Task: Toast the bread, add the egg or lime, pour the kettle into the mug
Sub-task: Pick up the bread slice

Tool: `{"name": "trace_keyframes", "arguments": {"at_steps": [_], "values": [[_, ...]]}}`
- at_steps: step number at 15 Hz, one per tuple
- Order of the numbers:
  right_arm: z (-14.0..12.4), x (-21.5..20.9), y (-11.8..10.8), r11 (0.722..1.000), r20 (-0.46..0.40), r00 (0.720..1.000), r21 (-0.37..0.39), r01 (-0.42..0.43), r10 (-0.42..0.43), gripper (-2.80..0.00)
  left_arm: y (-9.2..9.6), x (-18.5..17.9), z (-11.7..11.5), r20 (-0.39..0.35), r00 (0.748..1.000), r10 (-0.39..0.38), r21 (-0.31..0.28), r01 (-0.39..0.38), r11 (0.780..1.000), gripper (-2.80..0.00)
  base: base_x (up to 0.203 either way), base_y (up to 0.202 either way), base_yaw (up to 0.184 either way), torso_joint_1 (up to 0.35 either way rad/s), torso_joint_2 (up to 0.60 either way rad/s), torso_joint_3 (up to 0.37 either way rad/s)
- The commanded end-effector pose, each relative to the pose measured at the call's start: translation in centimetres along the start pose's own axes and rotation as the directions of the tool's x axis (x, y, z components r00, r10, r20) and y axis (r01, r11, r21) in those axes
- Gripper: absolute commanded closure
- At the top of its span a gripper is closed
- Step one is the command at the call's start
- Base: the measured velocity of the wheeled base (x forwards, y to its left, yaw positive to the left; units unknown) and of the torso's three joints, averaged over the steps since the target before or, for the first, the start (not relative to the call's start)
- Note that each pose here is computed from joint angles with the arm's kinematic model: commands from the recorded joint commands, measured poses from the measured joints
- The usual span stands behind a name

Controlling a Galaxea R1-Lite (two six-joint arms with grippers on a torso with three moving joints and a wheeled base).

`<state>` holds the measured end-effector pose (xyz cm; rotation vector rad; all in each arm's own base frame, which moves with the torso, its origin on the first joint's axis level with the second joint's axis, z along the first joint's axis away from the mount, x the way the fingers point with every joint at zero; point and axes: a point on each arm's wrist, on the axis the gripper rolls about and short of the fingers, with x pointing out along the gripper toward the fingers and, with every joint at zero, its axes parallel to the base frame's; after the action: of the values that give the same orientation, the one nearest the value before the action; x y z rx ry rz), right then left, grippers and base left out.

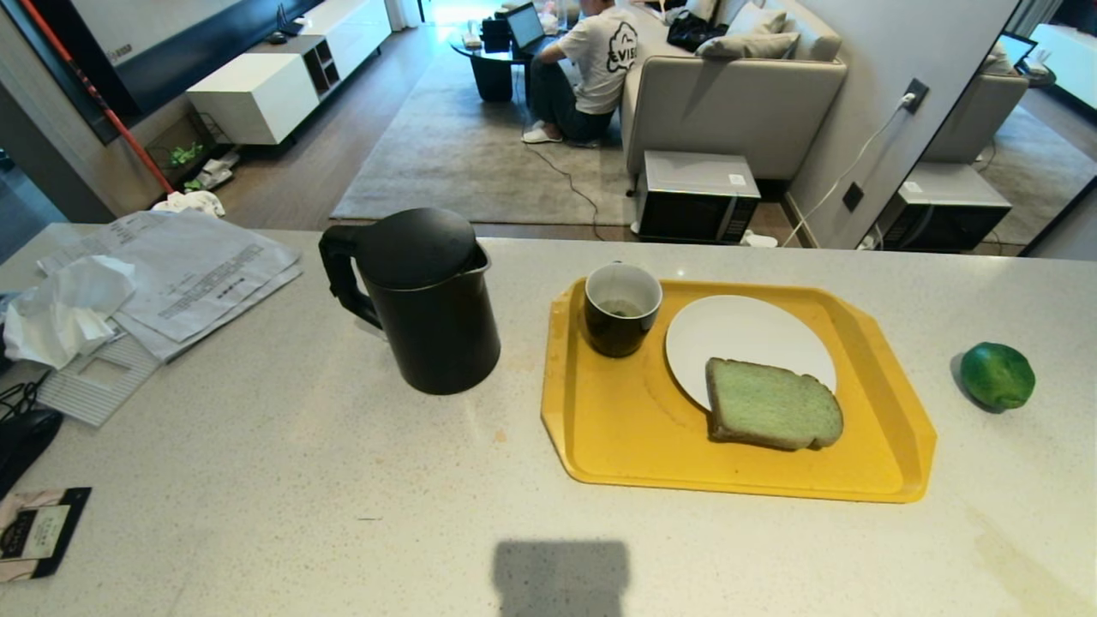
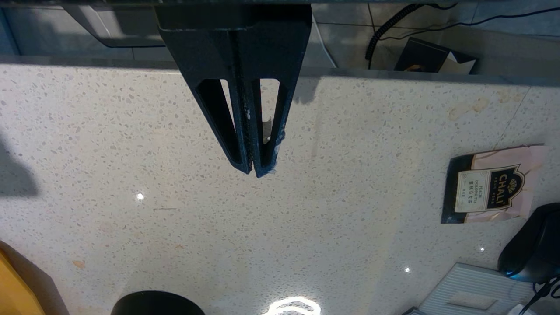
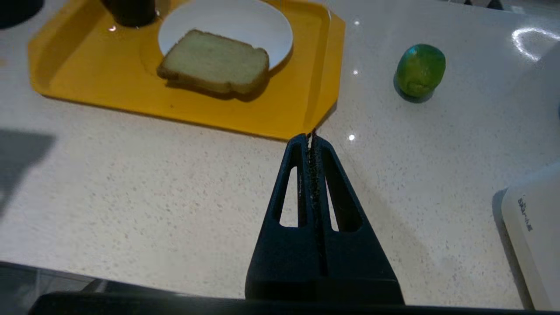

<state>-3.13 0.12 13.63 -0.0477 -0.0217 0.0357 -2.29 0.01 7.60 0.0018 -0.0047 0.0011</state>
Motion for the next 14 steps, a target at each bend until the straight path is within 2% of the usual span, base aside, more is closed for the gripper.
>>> {"name": "trace_keyframes", "arguments": {"at_steps": [1,3,6,8,9,11,12,14], "values": [[5.7,3.3,-0.3,0.998,-0.122,0.992,0.040,-0.039,0.044,0.00,0.0,0.0,0.0,0.000,1.000,0.000,0.000,0.000,1.000,0.00,0.000,0.000,0.000,0.000,0.00,0.000],[9.5,6.7,-0.6,0.994,-0.183,0.979,0.077,-0.073,0.086,0.00,0.0,0.0,0.0,-0.002,1.000,0.000,0.000,0.000,1.000,0.00,0.000,0.000,0.000,0.000,0.00,0.000],[14.8,11.5,-0.8,0.986,-0.222,0.966,0.129,-0.107,0.134,0.00,0.0,0.0,0.0,-0.002,1.000,0.000,0.000,0.000,1.000,0.00,0.000,0.000,0.000,0.000,0.00,0.000],[17.1,12.7,-0.5,0.965,-0.309,0.933,0.237,-0.112,0.185,0.00,0.0,0.0,0.0,0.000,1.000,0.000,0.000,0.000,1.000,0.00,0.000,0.000,0.000,0.000,0.00,0.000],[17.6,12.9,-0.4,0.951,-0.404,0.892,0.297,-0.083,0.204,0.00,0.0,0.0,0.0,0.000,1.000,0.000,0.000,0.000,1.000,0.00,0.000,0.000,0.000,0.000,0.00,0.000],[17.2,13.7,-0.1,0.916,-0.594,0.764,0.402,0.011,0.252,0.00,0.0,0.0,0.0,-0.001,1.000,0.000,0.000,0.000,1.000,0.00,0.000,0.000,0.000,0.000,0.00,0.000],[16.8,14.1,0.0,0.892,-0.643,0.719,0.447,0.072,0.265,0.00,0.0,0.0,0.0,-0.002,1.000,0.000,0.000,0.000,1.000,0.00,0.000,0.000,0.000,0.000,0.00,0.000],[15.8,13.7,0.1,0.857,-0.699,0.659,0.491,0.157,0.279,0.00,0.0,0.0,0.0,0.000,1.000,0.000,0.000,0.000,1.000,0.00,0.000,0.000,0.000,0.000,0.00,0.000]]}}
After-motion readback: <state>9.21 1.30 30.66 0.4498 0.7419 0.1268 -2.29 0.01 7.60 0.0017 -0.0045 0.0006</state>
